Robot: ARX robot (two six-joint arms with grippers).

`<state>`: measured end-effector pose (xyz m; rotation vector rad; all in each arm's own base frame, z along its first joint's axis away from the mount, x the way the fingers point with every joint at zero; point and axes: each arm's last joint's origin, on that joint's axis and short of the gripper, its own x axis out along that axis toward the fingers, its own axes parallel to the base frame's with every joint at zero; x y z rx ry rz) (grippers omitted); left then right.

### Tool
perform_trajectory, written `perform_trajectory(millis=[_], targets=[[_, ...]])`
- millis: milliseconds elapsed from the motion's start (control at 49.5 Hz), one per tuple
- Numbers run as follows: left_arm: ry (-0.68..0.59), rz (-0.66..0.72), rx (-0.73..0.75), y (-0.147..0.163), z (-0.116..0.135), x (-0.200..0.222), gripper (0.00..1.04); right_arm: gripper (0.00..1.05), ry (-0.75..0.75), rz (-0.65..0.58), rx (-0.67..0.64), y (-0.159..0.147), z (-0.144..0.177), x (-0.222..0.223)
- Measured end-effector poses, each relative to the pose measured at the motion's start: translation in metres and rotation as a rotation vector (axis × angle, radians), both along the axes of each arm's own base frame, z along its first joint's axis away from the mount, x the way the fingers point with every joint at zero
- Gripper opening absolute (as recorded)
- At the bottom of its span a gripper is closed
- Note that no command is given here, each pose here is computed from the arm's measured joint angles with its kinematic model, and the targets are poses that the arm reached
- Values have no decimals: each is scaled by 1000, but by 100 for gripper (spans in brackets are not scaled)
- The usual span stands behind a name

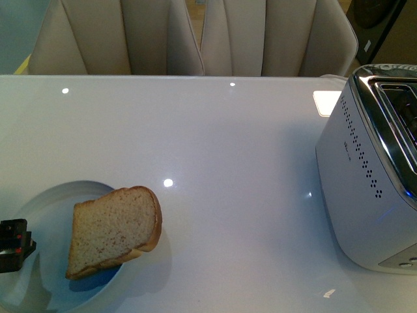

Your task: Left arm holds plate, right arm toasts bread

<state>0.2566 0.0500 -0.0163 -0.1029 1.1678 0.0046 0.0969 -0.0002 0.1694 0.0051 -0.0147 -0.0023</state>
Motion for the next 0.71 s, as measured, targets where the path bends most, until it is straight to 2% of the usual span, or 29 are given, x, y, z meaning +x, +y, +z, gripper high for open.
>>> perform_trajectory(millis=[344, 445, 526, 708], targets=[[61, -1, -21, -3, -7, -2, 25, 96, 0, 0, 0, 0, 0, 0], [63, 26, -60, -1, -5, 1, 9, 96, 0, 0, 0, 0, 0, 0], [64, 40, -72, 0, -4, 3, 4, 96, 0, 0, 0, 0, 0, 0], [75, 90, -125, 4, -2, 2, 4, 96, 0, 0, 0, 0, 0, 0]])
